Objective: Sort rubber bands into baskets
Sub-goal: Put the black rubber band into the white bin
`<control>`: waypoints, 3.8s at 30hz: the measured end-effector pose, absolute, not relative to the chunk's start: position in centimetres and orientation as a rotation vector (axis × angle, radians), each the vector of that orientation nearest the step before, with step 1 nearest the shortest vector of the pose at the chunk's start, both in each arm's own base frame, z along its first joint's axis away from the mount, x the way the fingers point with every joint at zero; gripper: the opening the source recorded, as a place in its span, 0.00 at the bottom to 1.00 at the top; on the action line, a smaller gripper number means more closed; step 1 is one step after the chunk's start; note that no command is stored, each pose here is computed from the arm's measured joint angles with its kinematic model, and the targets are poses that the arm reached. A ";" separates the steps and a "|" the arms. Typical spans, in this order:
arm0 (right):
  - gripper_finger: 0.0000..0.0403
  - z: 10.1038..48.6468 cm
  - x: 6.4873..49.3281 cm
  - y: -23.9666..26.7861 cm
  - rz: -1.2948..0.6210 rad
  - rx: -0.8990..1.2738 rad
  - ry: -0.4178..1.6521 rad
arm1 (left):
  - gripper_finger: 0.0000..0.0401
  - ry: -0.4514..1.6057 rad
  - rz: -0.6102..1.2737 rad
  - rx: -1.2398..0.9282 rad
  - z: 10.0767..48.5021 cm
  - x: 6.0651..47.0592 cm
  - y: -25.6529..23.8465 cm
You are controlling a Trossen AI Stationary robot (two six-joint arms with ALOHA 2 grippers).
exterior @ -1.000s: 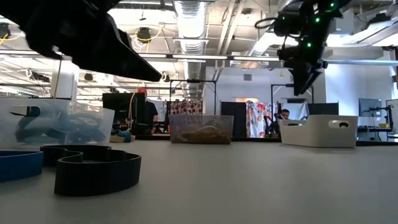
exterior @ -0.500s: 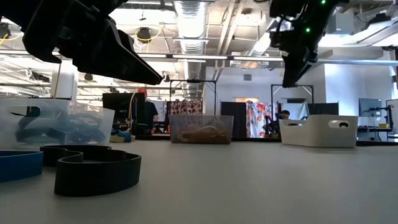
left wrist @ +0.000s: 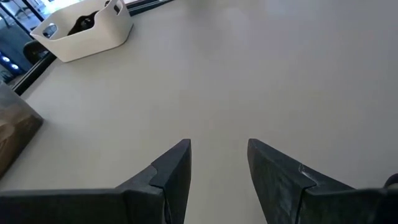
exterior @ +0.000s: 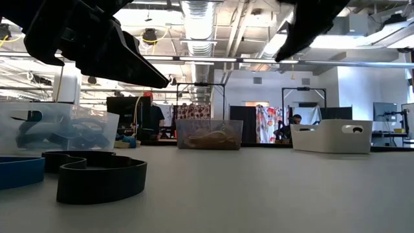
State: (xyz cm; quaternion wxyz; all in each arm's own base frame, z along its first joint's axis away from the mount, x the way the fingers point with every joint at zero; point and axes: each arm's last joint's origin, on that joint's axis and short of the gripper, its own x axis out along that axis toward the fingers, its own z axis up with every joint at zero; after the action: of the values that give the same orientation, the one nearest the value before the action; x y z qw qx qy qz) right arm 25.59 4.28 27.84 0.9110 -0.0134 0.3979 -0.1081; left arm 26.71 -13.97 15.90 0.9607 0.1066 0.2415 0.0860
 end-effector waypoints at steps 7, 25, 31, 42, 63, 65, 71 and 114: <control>0.50 25.0 28.3 10.0 -0.030 -0.144 0.770 | 0.37 0.495 0.174 0.220 15.9 26.7 -14.0; 0.50 15.3 33.8 20.0 0.370 -0.335 0.481 | 0.37 0.482 0.212 0.114 15.9 26.8 -13.7; 0.50 14.2 35.5 20.8 0.428 -0.317 0.482 | 0.37 0.481 0.210 0.079 15.9 26.8 -13.8; 0.50 13.7 39.1 21.7 0.517 -0.350 0.448 | 0.37 0.534 0.063 -0.028 15.7 26.8 -14.3; 0.44 10.8 40.9 18.4 0.537 -0.240 0.572 | 0.37 0.540 0.076 -0.091 15.6 26.7 -14.3; 0.40 10.7 40.9 18.2 0.534 -0.241 0.589 | 0.37 0.540 0.078 -0.091 15.6 26.7 -14.3; 0.22 10.4 40.8 18.0 0.534 -0.249 0.628 | 0.37 0.539 0.084 -0.109 15.6 26.7 -14.3; 0.06 29.0 27.4 14.8 0.035 -0.563 0.869 | 0.37 0.609 0.137 -0.082 15.0 26.3 -13.9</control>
State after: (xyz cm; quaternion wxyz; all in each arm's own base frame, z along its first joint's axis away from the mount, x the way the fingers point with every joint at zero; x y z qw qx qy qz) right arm 27.41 14.85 29.05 0.8688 -0.2692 0.4153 0.0168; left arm 26.25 -13.86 14.96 0.9509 -0.0404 0.2994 0.0674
